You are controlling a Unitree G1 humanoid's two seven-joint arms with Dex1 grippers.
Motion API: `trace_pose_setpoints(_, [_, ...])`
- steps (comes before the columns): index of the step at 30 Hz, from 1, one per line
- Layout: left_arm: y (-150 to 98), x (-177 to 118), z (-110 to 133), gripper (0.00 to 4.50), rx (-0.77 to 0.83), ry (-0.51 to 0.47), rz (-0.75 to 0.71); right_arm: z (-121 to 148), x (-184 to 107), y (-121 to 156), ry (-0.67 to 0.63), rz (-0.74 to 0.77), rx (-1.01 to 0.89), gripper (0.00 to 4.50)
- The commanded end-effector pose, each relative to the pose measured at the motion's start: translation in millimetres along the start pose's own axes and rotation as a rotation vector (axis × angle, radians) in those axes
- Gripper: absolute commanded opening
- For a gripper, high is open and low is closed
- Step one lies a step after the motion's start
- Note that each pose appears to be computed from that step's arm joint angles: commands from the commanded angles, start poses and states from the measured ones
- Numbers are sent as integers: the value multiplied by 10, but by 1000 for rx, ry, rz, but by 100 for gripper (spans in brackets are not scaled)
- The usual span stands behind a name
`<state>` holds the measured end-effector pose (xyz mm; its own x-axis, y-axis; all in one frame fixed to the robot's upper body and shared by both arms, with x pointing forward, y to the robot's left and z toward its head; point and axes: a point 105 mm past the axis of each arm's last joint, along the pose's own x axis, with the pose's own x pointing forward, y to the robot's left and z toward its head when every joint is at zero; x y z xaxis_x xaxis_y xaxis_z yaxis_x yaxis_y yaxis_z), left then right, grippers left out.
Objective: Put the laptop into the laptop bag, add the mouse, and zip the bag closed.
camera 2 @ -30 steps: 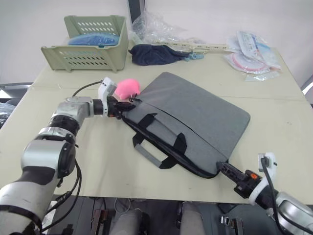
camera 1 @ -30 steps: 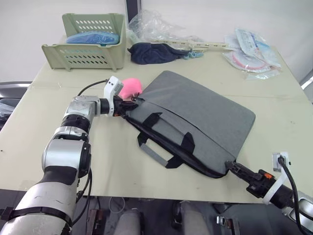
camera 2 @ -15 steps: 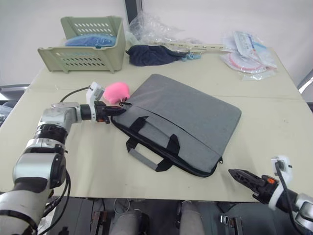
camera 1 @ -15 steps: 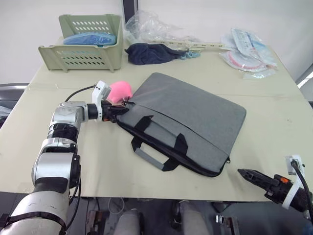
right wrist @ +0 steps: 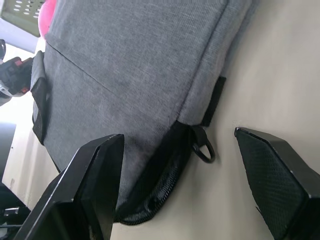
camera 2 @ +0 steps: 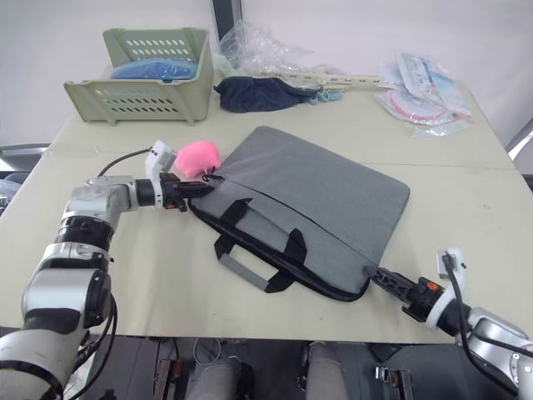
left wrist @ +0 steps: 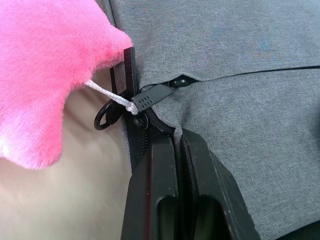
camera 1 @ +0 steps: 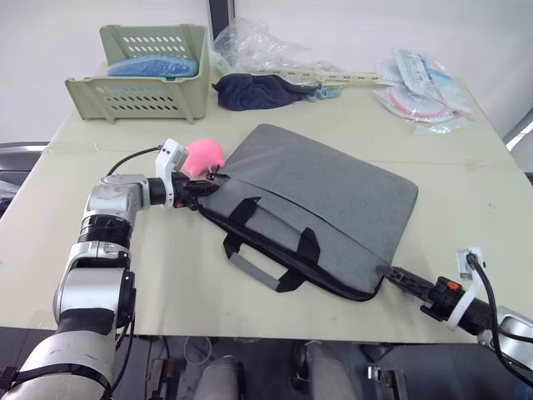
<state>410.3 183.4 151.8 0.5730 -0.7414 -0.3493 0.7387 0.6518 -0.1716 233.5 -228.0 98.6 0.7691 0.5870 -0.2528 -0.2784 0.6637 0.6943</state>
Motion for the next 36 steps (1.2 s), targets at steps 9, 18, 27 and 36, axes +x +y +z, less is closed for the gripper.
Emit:
trace_pose_setpoints(9, [55, -182, -131, 0, -17, 22, 42, -60, 86, 147, 48, 91, 17, 114])
trace_pose_setpoints(18, [-204, -581, -370, 0, -82, 27, -1, 117, 72, 187, 56, 104, -60, 3])
trace_pose_setpoints(27, [-470, -694, -550, 0, -146, 19, 16, 357, 120, 95, 41, 57, -121, 3])
trace_pose_setpoints(36, [-625, -828, -681, 0, -160, 52, 37, 384, 38, 170, 97, 72, -140, 3])
